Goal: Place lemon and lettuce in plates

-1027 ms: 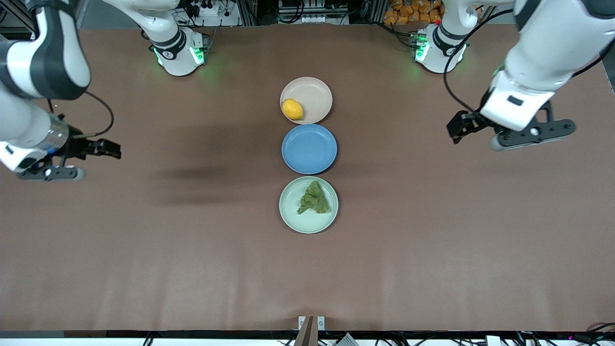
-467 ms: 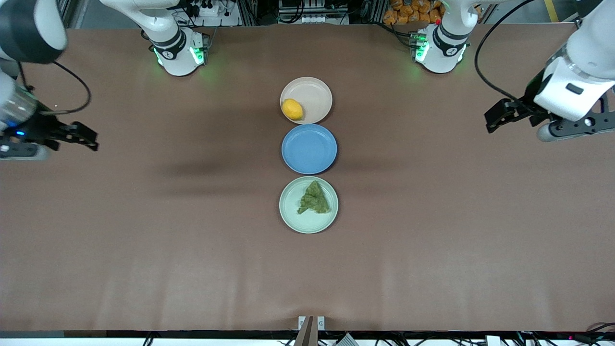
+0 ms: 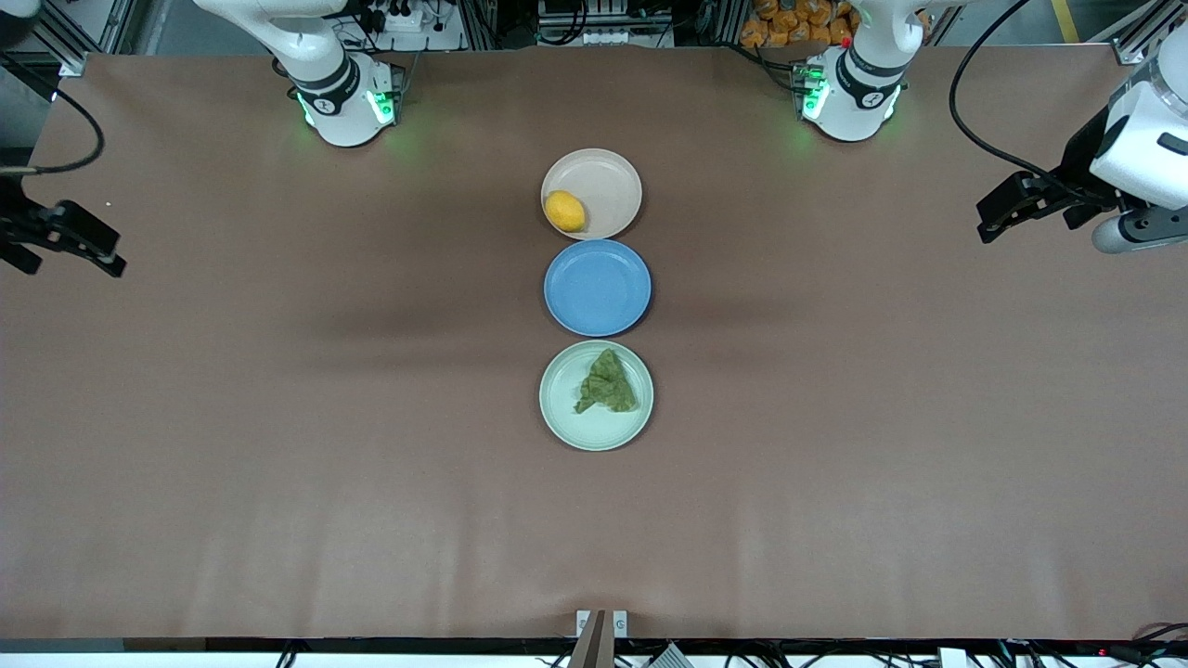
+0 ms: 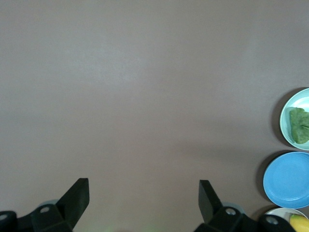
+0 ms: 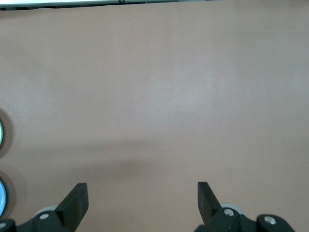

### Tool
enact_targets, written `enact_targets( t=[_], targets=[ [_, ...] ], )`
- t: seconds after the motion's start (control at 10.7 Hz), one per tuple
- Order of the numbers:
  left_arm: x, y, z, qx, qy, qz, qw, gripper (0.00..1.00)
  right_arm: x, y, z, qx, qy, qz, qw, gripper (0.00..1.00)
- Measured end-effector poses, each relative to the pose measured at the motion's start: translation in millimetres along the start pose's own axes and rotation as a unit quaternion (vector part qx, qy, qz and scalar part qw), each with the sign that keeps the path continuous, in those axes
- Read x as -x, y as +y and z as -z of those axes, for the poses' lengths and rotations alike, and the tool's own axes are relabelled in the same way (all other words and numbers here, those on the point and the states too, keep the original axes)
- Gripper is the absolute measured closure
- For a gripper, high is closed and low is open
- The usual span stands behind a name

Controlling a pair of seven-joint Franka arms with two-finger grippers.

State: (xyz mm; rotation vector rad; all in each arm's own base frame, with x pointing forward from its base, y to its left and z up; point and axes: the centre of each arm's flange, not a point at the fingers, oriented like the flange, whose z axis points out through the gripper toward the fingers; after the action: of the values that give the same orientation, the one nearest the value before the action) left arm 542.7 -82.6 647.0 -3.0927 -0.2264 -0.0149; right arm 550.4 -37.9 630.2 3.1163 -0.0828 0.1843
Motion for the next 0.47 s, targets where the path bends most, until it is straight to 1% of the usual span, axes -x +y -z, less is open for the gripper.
enact_targets(
  t=[0.28, 0.47],
  targets=[
    [-0.2, -0.9, -0.2, 0.0, 0.0, -0.017, 1.0, 0.0, 3.9, 11.6, 10.6, -0.001, -0.011, -0.011, 1.0, 0.0],
    [0.0, -0.9, 0.1, 0.0, 0.0, -0.02, 1.0, 0.0, 4.9, 11.2, 22.3, -0.001, -0.01, -0.011, 1.0, 0.0]
  ],
)
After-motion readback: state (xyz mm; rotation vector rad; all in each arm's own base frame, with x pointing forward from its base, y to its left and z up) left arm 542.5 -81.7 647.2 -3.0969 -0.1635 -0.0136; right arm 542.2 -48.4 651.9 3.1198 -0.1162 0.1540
